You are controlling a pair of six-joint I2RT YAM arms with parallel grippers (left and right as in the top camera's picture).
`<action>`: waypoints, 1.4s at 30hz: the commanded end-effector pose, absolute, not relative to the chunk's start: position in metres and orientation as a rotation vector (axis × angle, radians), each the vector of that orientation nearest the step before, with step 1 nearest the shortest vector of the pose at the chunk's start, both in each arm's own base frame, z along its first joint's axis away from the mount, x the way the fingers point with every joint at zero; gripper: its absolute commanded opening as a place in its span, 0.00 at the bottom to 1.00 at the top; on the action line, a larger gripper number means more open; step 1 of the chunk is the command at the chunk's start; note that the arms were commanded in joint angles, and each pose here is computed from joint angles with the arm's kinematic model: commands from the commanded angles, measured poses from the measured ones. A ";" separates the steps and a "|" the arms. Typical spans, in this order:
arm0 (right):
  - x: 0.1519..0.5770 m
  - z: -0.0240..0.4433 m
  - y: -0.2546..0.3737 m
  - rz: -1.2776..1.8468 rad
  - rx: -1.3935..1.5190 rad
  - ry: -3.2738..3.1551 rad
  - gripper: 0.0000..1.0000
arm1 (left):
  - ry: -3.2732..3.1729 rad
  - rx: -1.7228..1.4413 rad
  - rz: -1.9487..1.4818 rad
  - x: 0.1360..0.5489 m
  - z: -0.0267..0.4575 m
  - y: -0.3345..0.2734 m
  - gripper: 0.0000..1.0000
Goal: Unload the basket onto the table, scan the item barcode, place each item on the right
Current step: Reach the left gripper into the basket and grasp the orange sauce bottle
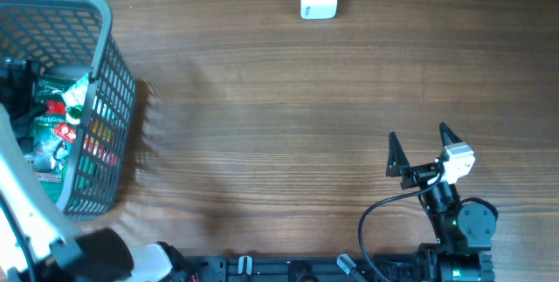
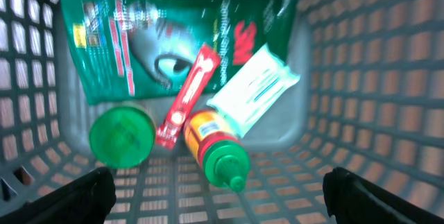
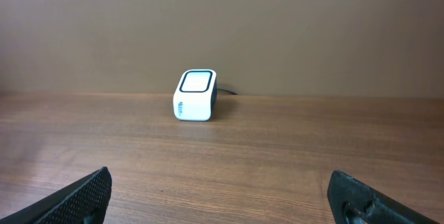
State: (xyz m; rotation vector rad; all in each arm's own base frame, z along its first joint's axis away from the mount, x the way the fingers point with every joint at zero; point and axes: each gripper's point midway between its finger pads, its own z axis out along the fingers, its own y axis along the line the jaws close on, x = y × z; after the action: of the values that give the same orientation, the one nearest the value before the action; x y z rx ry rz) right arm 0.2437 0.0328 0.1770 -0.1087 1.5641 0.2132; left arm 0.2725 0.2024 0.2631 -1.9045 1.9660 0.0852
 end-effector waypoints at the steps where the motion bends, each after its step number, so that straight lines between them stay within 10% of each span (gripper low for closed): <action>1: 0.244 0.178 0.031 0.214 -0.091 1.558 1.00 | 2.076 -2.027 0.005 0.286 0.224 0.195 1.00; 18: 0.244 0.178 0.031 0.214 -0.090 1.558 1.00 | 2.408 -2.167 0.096 0.286 0.130 0.163 0.90; 25: 0.244 0.178 0.031 0.214 -0.090 1.558 1.00 | 2.381 -2.154 0.097 0.288 0.117 0.168 0.41; 42: 0.244 0.178 0.031 0.214 -0.090 1.558 1.00 | 1.947 -1.740 -0.079 0.298 0.337 0.177 0.36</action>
State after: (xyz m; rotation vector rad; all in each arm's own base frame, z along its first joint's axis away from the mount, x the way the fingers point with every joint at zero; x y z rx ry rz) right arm 0.2437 0.0328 0.1770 -0.1087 1.5641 0.2132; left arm 0.3113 0.1824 0.2628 -1.8800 2.1034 -0.0238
